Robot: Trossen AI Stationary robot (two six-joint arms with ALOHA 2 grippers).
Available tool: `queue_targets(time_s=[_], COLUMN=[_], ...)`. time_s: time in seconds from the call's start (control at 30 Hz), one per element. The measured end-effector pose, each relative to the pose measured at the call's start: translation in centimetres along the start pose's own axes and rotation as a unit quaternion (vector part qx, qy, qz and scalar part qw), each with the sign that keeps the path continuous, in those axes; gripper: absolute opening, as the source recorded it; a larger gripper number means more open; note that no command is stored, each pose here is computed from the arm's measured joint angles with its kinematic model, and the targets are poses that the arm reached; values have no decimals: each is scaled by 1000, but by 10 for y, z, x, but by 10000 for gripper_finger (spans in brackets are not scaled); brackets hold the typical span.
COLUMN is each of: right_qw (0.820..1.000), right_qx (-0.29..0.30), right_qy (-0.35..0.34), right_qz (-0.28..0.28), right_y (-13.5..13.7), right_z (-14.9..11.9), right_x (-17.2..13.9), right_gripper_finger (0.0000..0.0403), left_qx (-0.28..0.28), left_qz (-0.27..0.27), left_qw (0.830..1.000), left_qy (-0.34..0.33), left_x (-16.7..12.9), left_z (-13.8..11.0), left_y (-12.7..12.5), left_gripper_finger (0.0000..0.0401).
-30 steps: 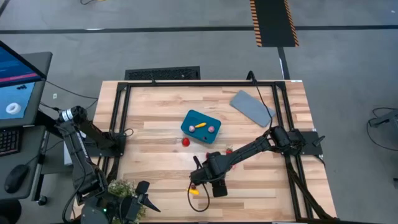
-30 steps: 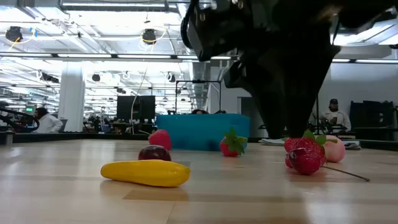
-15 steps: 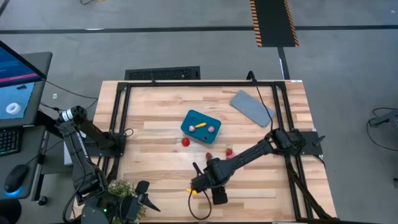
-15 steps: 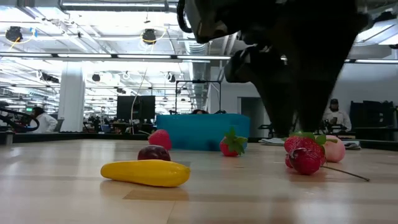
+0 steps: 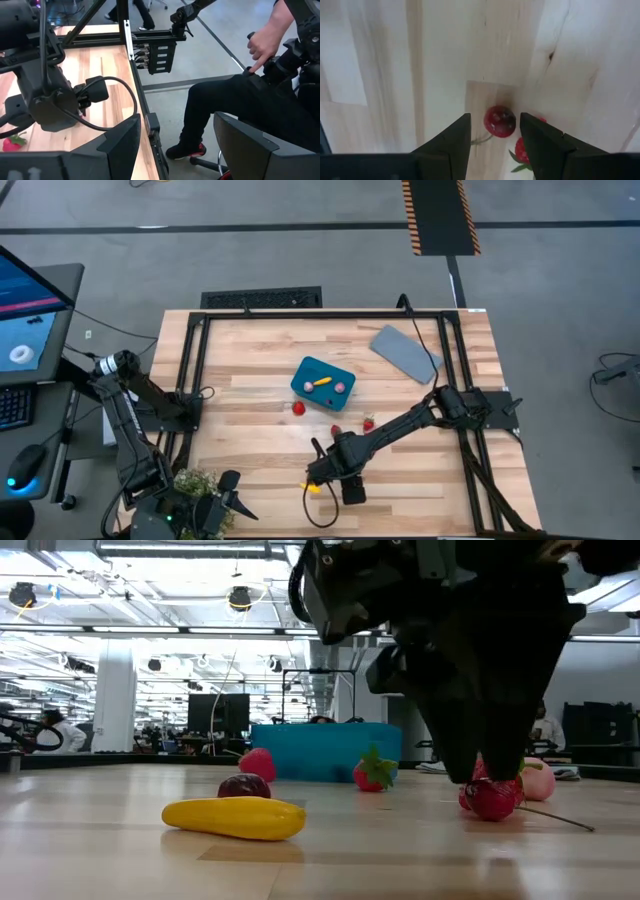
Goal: Pick and placing Produce into tupperware
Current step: Put the red cherry into the blue bin
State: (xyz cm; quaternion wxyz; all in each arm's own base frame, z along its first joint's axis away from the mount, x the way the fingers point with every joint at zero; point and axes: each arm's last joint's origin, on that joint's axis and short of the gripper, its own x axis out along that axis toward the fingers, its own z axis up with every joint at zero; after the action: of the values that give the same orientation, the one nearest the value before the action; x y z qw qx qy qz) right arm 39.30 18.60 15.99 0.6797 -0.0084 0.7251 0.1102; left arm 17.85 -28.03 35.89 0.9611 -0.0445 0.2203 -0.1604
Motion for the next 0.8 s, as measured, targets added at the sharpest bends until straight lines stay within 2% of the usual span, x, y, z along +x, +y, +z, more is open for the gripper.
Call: queue_targets(time_s=[0.8], right_qw=[1000], right_qx=[13], right_qy=[16], right_qz=[9], right_y=[-1], right_z=[-6], right_x=[16], right_gripper_finger=[191], left_qx=[0], left_qz=[0], left_qw=[1000], left_qy=[0], left_x=[0], left_z=[0], left_y=[0], left_gripper_finger=[240])
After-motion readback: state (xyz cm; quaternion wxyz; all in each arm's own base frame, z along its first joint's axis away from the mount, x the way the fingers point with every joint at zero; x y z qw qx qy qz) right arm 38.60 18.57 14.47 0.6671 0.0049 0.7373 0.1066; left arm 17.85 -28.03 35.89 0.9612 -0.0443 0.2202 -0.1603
